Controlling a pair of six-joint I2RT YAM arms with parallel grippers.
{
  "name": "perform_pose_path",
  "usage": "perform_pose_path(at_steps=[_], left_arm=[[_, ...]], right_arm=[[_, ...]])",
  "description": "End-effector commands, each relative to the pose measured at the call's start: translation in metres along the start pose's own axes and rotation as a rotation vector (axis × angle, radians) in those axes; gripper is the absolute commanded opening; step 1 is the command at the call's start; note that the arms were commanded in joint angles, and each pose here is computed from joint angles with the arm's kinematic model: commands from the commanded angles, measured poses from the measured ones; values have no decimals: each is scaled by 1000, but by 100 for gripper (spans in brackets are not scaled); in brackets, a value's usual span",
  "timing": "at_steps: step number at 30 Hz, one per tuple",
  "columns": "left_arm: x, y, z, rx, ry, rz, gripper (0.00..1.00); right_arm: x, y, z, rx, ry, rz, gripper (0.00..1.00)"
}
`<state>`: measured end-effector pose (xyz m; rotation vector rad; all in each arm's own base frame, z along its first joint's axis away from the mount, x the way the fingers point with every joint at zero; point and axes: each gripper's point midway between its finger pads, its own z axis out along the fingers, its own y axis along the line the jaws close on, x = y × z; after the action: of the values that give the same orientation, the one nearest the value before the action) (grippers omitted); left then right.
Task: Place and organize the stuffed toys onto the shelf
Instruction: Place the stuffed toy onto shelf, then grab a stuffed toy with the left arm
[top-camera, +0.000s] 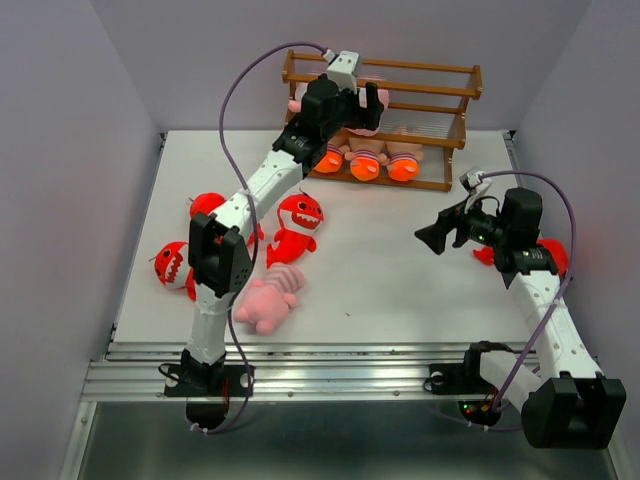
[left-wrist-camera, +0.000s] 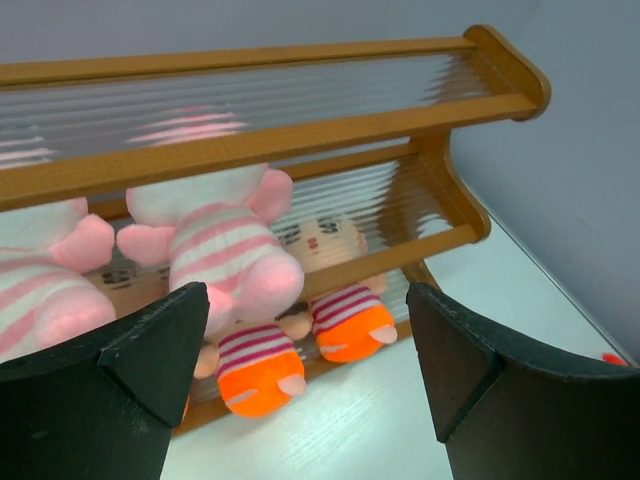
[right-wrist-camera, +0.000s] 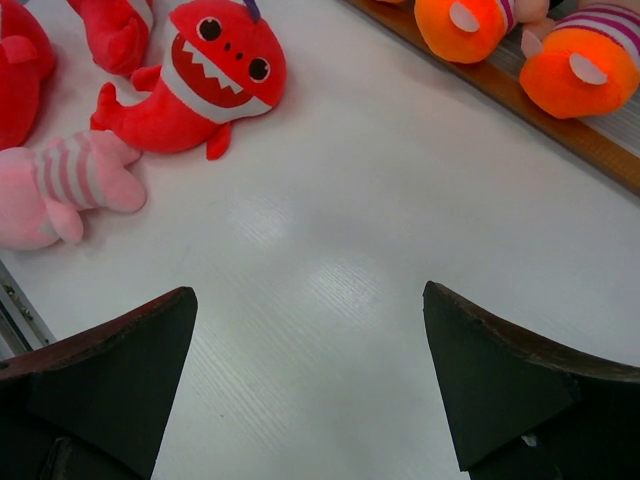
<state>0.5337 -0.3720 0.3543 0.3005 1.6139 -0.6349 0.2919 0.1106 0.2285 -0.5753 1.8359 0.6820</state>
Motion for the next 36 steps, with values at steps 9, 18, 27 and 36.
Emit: perform_pose_path(at_steps=[9, 18, 27, 36], left_arm=[[9, -5, -167, 59, 100, -24, 93], [118, 37, -312, -212, 231, -362, 84], [186, 70, -359, -537, 408, -550, 81], [214, 92, -399, -841, 569, -594, 82]], right_arm=[[9, 47, -5, -304, -18, -112, 100], [24, 47, 0, -353, 23, -88, 100], [27, 42, 2, -338, 37, -82, 100], [26, 44, 1, -340, 32, -85, 100]])
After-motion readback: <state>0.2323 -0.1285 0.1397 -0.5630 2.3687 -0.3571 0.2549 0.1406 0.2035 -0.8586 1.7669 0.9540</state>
